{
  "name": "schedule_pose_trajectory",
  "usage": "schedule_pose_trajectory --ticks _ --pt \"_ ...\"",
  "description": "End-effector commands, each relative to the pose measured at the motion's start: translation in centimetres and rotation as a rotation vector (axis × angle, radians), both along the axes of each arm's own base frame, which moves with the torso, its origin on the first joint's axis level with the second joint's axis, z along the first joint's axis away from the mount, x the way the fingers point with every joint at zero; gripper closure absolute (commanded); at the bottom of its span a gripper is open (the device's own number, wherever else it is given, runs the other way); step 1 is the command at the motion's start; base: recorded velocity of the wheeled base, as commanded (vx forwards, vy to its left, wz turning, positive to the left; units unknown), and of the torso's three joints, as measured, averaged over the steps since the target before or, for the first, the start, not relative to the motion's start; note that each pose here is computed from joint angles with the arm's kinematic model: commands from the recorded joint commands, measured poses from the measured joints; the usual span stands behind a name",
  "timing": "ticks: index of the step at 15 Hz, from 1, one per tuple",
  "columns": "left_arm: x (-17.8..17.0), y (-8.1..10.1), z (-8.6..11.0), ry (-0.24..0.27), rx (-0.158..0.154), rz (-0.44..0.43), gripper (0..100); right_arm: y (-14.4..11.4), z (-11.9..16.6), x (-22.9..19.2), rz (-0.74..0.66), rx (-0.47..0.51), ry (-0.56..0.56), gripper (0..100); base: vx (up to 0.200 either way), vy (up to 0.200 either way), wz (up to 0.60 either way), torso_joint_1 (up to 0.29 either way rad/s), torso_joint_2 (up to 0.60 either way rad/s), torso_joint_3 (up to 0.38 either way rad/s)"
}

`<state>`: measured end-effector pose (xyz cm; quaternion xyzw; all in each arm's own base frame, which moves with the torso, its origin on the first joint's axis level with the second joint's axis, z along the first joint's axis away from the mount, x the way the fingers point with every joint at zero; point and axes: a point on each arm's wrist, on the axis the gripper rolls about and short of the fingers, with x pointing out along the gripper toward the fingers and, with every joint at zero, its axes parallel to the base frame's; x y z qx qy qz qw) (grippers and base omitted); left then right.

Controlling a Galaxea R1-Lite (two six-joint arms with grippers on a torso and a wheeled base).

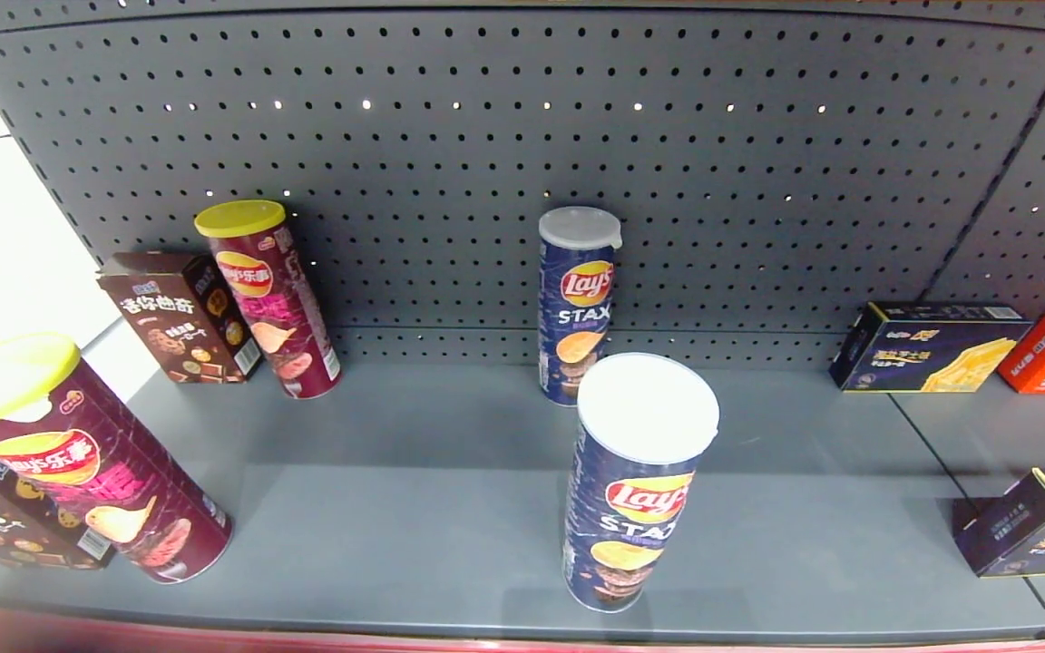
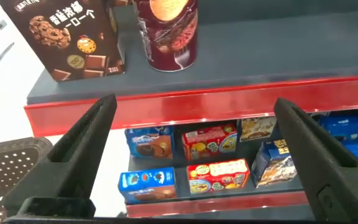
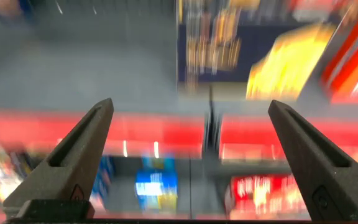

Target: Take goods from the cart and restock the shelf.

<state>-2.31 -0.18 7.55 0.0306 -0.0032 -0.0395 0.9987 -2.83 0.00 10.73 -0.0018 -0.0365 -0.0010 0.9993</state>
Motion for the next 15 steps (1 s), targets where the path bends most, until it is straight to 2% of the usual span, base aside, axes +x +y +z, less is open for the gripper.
schedule_pose_trajectory --ticks 1,5,8,12,15 --pt "0.0 0.0 0.0 0.002 0.000 -0.002 0 0.3 13.4 5.1 0.152 0.044 0.050 0 0.000 0.000 0.00 0.000 0.00 0.000" --pt "0.0 0.0 0.0 0.003 -0.001 -0.001 0 2.1 12.2 10.0 0.394 -0.109 0.254 0 0.000 0.000 0.00 0.000 0.00 0.000" --pt "0.0 0.0 0.0 0.003 -0.006 0.002 0 3.7 10.8 12.9 0.483 -0.138 0.375 0 0.000 0.000 0.00 0.000 0.00 0.000" --pt "0.0 0.0 0.0 0.003 -0.006 0.016 0 5.6 8.7 15.1 0.561 -0.159 0.418 0 0.000 0.000 0.00 0.000 0.00 0.000" --pt "0.0 0.0 0.0 0.003 -0.006 0.015 0 7.3 8.5 16.5 0.618 -0.173 0.439 0 0.000 0.000 0.00 0.000 0.00 0.000"
